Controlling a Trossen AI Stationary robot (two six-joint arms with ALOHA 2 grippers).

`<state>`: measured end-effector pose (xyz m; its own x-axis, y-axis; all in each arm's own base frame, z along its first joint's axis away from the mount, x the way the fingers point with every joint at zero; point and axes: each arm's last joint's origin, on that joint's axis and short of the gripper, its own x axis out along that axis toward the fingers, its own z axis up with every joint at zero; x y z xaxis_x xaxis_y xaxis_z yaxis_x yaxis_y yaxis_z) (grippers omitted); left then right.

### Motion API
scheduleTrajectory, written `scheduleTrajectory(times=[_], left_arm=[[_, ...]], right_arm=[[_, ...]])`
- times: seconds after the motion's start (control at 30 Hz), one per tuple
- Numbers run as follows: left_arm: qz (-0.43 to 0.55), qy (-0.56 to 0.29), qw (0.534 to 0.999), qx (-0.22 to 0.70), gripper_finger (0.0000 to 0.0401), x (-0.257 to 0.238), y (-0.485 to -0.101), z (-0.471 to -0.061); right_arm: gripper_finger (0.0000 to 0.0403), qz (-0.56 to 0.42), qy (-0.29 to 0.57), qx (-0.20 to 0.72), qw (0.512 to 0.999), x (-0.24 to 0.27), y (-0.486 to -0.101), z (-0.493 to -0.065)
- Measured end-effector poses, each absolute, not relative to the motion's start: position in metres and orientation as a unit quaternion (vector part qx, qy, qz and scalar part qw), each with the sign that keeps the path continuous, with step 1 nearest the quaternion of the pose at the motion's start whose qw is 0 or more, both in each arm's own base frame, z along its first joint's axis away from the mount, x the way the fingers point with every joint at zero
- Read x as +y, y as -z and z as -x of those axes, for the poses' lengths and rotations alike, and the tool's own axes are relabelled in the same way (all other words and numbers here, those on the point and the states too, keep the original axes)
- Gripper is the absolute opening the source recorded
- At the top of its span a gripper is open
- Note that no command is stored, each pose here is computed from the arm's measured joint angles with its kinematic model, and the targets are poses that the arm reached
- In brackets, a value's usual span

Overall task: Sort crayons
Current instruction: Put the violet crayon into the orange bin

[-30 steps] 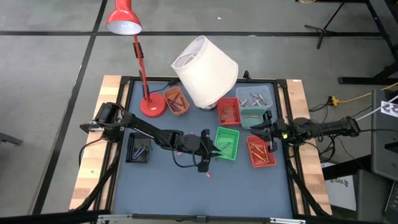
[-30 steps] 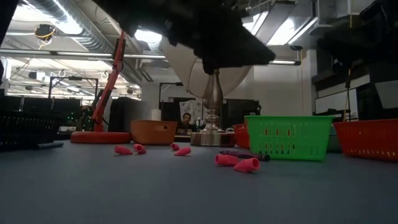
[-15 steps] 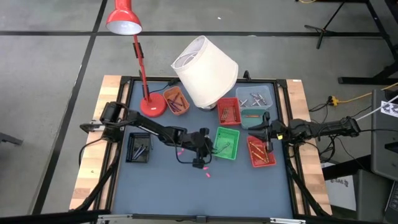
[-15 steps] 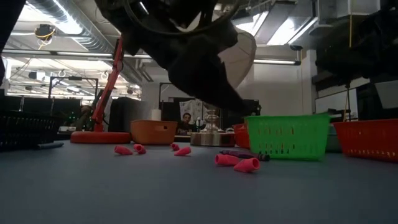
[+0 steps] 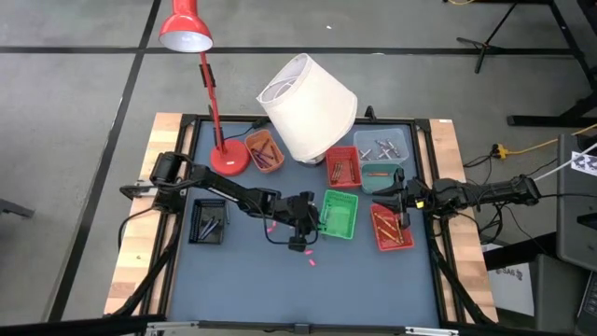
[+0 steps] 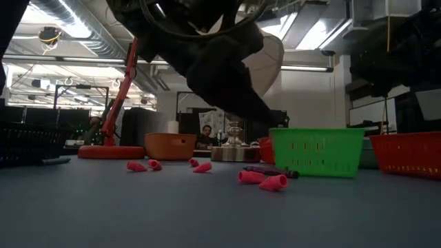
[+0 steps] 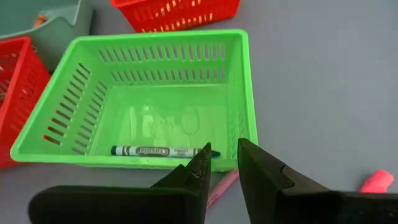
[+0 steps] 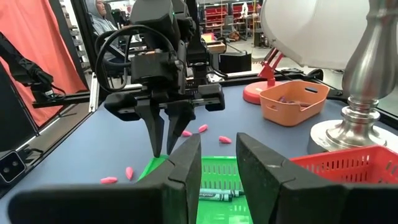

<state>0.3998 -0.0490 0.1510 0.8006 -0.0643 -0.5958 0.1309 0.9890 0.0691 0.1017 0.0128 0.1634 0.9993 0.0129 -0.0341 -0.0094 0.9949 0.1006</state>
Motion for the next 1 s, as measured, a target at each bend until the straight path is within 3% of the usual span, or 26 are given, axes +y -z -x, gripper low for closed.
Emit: scheduleTrajectory(times=[0.53,1.0], left_arm=[[-0.060,0.051,0.950,0.302,0.0064,-0.044,-0.186,-0.388],[-0.048,0.087,0.927,0.362,0.0064,-0.015,-0.155,-0.391]], right_arm=[[0.0099,-0.050,-0.006,0.017,0.999,0.013,-0.163,-0.102],[0.0099,-0.050,-0.007,0.017,0.999,0.013,-0.163,-0.102]])
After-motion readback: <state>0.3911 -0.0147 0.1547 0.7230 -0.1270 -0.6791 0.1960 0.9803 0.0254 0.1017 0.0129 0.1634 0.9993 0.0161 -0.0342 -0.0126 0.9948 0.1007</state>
